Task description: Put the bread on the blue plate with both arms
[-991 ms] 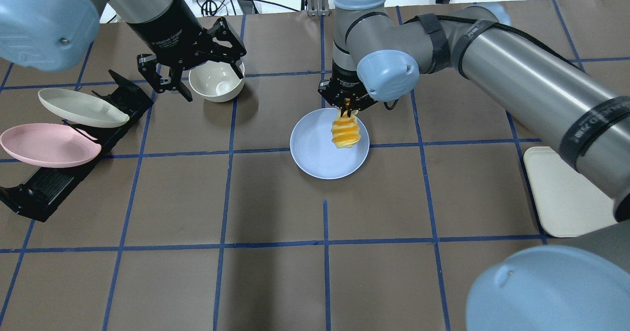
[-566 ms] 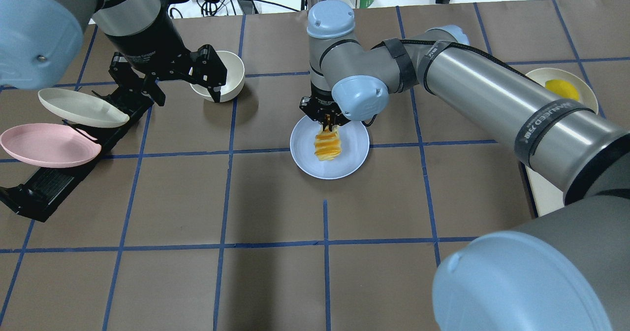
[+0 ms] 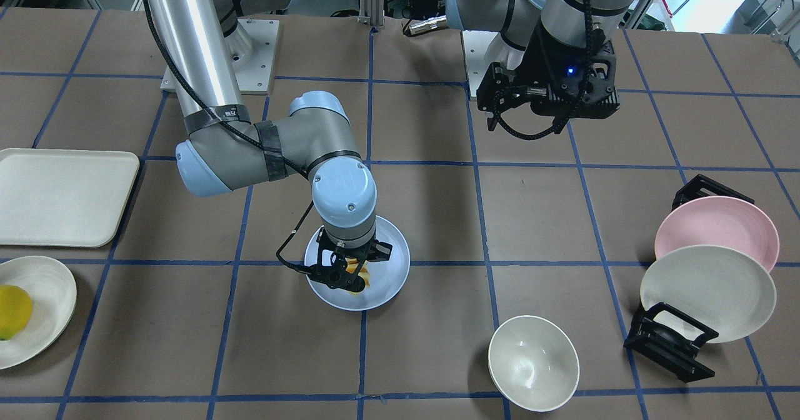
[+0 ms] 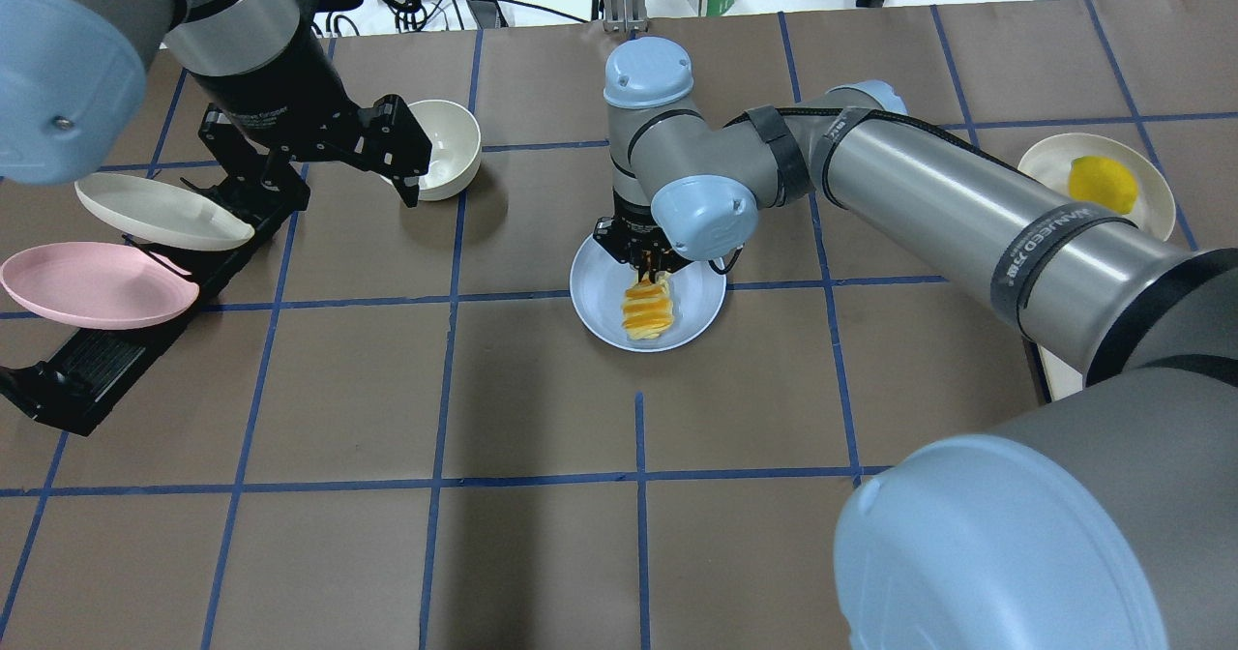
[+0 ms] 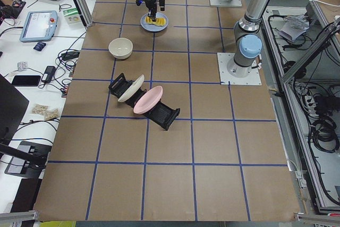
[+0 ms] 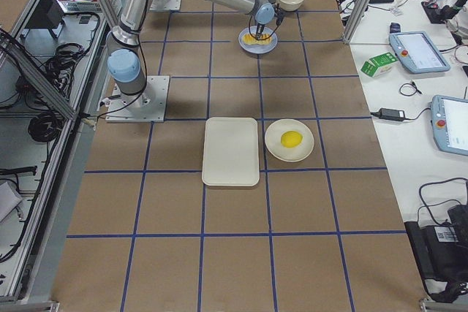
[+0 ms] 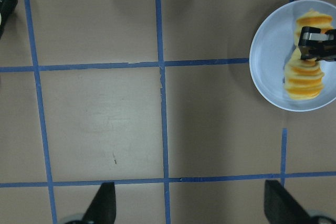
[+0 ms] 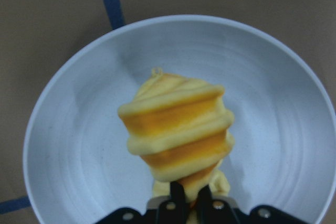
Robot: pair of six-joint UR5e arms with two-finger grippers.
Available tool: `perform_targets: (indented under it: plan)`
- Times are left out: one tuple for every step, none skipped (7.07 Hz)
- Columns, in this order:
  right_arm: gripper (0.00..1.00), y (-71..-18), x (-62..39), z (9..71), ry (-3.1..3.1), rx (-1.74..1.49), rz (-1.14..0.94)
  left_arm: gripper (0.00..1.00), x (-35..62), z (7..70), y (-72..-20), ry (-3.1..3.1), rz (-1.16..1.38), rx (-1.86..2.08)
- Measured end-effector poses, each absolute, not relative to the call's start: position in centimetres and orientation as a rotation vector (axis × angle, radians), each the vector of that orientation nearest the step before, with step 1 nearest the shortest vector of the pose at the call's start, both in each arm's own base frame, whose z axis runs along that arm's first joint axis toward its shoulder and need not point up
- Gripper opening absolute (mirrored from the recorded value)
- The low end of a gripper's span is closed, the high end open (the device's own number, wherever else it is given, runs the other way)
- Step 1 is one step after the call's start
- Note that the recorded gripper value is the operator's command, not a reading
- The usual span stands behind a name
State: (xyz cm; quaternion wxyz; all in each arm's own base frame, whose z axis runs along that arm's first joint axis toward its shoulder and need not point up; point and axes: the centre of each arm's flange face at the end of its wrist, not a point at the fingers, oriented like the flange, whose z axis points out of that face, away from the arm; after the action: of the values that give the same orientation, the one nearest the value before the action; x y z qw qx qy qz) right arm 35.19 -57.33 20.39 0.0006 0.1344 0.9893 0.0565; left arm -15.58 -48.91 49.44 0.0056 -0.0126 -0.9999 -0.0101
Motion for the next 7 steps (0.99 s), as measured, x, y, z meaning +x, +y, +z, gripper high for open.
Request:
perform_targets:
  plan:
    - [1.0, -57.3, 35.2, 20.2, 3.108, 0.418, 0.18, 1.0, -15.5, 49.4, -49.0, -3.132, -0.029, -0.04]
    - [1.0, -57.3, 35.1, 20.0, 3.11, 0.41, 0.184, 1.0, -15.5, 49.3, -49.1, -3.137, -0.025, -0.041]
    - [1.0, -57.4, 35.1, 20.1, 3.108, 0.407, 0.181, 1.0, -15.4, 49.3, -49.3, -3.139, -0.015, -0.04]
    - [1.0, -57.5, 35.1, 20.7, 3.104, 0.409, 0.166, 1.0, -15.4, 49.4, -49.4, -3.14, 0.002, -0.039]
    - [1.0, -57.7, 35.1, 21.6, 3.098, 0.415, 0.145, 1.0, -15.4, 49.4, -49.5, -3.14, 0.012, -0.037]
    - [1.0, -58.0, 34.6, 22.9, 3.088, 0.423, 0.119, 1.0, -15.4, 49.4, -49.6, -3.14, 0.017, -0.037]
    - [1.0, -58.7, 33.2, 25.1, 3.07, 0.452, 0.07, 1.0, -15.4, 49.4, -49.6, -3.14, 0.019, -0.036]
